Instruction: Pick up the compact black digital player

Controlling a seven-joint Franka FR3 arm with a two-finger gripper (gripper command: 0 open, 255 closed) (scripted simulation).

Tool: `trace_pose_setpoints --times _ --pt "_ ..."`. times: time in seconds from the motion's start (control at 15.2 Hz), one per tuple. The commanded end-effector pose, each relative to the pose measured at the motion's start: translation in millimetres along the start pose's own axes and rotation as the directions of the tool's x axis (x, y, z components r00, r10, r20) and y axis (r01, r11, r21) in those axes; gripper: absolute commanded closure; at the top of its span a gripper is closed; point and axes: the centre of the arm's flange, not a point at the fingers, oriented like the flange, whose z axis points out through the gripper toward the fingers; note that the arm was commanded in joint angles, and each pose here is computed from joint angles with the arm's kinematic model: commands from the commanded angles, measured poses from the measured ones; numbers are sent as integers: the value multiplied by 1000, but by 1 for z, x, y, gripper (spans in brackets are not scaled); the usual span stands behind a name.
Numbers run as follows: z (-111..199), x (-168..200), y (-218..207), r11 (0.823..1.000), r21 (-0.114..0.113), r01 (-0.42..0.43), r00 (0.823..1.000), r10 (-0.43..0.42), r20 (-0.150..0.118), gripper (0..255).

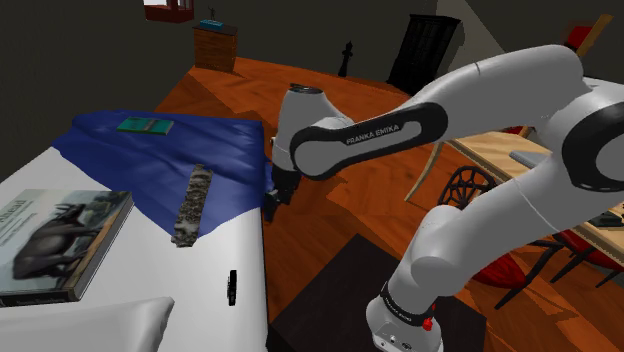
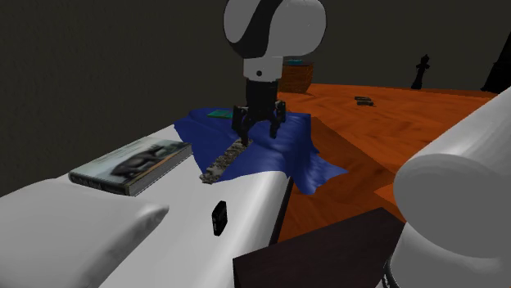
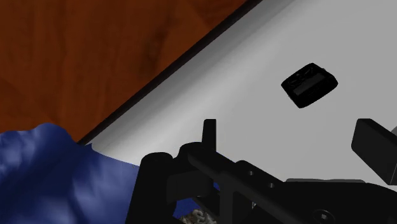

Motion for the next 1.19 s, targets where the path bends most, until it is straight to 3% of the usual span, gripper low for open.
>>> trace_pose_setpoints --times 0.0,0.99,1.12 --pt "22 8 -14 1000 -1 12 1000 -12 5 0" --pt "194 52 -108 995 -13 101 993 -101 55 0" --pt "205 52 -111 994 -13 104 993 -103 56 0"
